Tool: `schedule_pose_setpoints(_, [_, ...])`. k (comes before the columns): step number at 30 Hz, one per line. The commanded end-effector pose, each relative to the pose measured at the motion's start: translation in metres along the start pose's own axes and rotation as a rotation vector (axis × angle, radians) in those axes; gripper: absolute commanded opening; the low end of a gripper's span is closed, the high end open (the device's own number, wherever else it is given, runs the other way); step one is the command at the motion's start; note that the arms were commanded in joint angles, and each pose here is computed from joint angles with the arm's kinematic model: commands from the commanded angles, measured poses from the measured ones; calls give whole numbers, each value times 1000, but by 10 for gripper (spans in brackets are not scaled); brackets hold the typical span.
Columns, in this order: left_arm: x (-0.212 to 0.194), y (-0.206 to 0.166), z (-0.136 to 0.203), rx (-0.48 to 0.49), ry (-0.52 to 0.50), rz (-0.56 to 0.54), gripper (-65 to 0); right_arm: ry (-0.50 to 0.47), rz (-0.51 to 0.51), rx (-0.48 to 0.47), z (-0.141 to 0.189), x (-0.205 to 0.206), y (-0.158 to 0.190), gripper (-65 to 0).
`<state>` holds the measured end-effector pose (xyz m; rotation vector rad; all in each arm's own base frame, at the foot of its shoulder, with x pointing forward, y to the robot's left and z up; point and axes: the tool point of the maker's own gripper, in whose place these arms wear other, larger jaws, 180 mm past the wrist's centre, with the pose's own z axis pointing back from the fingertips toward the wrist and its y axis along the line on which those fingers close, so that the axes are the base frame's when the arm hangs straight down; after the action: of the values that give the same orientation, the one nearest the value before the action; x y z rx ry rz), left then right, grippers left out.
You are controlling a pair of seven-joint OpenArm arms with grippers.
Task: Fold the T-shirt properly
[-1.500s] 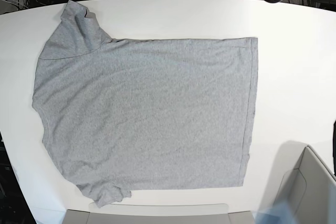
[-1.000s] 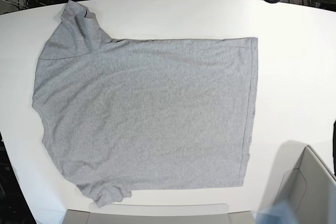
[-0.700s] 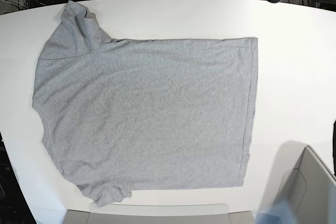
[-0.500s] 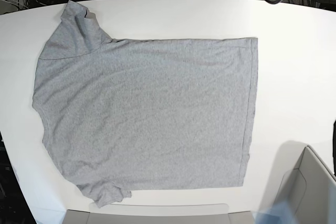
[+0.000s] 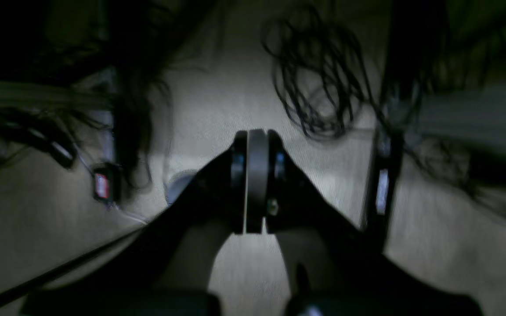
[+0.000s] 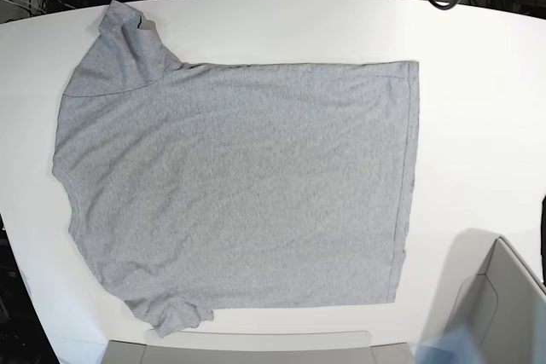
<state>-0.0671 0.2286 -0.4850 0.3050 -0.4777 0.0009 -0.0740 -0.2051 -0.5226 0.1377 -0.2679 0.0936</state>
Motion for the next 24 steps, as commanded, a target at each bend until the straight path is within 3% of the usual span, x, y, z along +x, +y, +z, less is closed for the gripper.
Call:
schedule_pose_setpoints(1, [4,7,15,8,-19,-6,-650,-23,-9,12,10,4,4,-646])
schedule_pose_setpoints(7, [78,16,58,10,-200,-11,-650,-274,-70,-4,52,87,13,-645])
schedule_pose_setpoints(12, [119,19,72,9,-303,-11,-650,-457,-73,-42,91,147,8,-644])
schedule_pose_setpoints(15, [121,19,72,9,-306,-11,-650,-530,-67,-61,108,171,4,-639])
schedule_pose_setpoints(20, [127,18,61,15,-272,4,-650,-611,-50,-92,126,197,-5,-554])
schedule_pose_setpoints(24, [138,19,62,14,-278,4,-650,-623,-122,-65,137,211,-6,-504])
